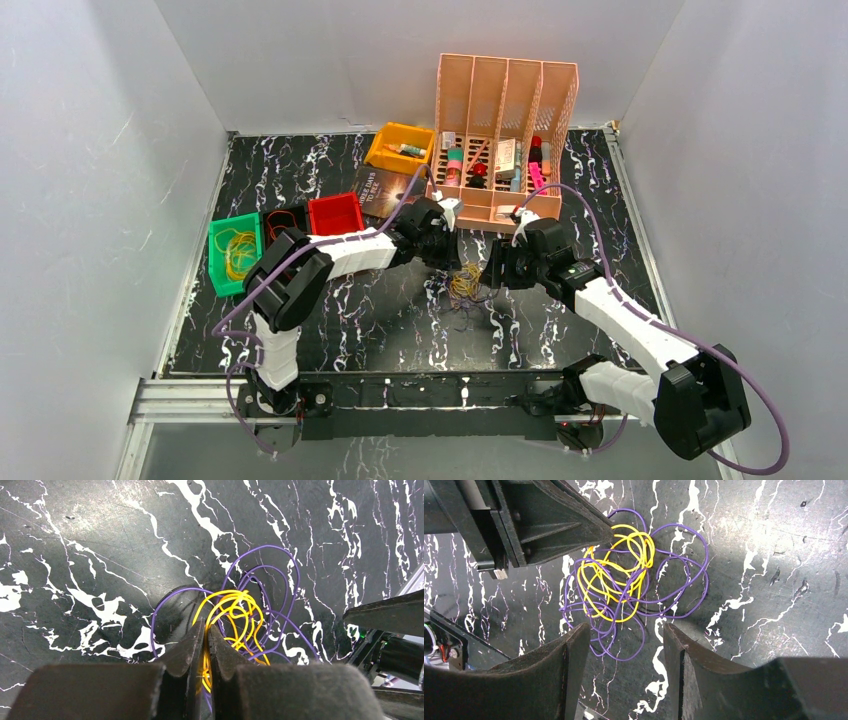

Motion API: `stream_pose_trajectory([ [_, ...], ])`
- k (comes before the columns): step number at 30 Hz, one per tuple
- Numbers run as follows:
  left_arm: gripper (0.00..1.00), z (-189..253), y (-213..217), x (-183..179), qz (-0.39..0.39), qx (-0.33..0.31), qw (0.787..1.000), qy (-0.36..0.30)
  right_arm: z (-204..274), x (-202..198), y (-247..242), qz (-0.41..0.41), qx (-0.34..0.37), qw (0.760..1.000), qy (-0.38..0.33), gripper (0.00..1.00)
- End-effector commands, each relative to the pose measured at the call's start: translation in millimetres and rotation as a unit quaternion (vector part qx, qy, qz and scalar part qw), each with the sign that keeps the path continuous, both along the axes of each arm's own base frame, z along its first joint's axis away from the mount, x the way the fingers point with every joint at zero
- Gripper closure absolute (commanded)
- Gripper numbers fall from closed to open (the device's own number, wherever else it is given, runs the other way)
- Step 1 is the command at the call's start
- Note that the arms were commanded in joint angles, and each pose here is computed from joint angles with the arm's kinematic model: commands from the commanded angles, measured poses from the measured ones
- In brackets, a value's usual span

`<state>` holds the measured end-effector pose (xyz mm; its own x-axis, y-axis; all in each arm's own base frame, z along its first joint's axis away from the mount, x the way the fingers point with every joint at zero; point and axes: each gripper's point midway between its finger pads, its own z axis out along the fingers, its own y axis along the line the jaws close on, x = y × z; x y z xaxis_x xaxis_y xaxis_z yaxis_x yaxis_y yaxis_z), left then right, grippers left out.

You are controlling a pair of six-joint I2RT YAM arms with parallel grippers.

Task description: Untangle the cables

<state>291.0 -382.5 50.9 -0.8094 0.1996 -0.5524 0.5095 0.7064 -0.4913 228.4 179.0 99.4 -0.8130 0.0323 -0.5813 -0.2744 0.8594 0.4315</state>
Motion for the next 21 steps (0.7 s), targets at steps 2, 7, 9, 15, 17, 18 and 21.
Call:
stream_pose_trajectory([
  [2, 0.99, 23, -9, 4, -0.011, -0.015, 1.000, -0.015, 12, 5, 4, 0.007, 0.014, 1.000, -0.026, 0.36],
  [7, 1.00, 52, -7, 9, -0.011, -0.019, 0.999, -0.044, 14, 7, 6, 0.008, 0.017, 0.999, -0.027, 0.36],
  [9, 1.00, 66, -6, 10, -0.012, -0.023, 0.998, -0.058, 14, 7, 6, 0.007, 0.018, 0.999, -0.028, 0.36],
  [15, 1.00, 100, -4, 8, -0.021, -0.043, 0.995, -0.090, 21, 12, 6, -0.007, 0.028, 0.999, -0.040, 0.36],
  [17, 1.00, 106, -4, 6, -0.027, -0.049, 0.994, -0.093, 26, 15, 6, -0.015, 0.032, 0.998, -0.048, 0.36],
  [18, 1.00, 107, -3, 4, -0.029, -0.051, 0.994, -0.093, 29, 16, 6, -0.019, 0.035, 0.998, -0.054, 0.36],
  [21, 1.00, 113, -2, 1, -0.032, -0.058, 0.993, -0.097, 37, 20, 3, -0.034, 0.039, 0.996, -0.070, 0.36],
])
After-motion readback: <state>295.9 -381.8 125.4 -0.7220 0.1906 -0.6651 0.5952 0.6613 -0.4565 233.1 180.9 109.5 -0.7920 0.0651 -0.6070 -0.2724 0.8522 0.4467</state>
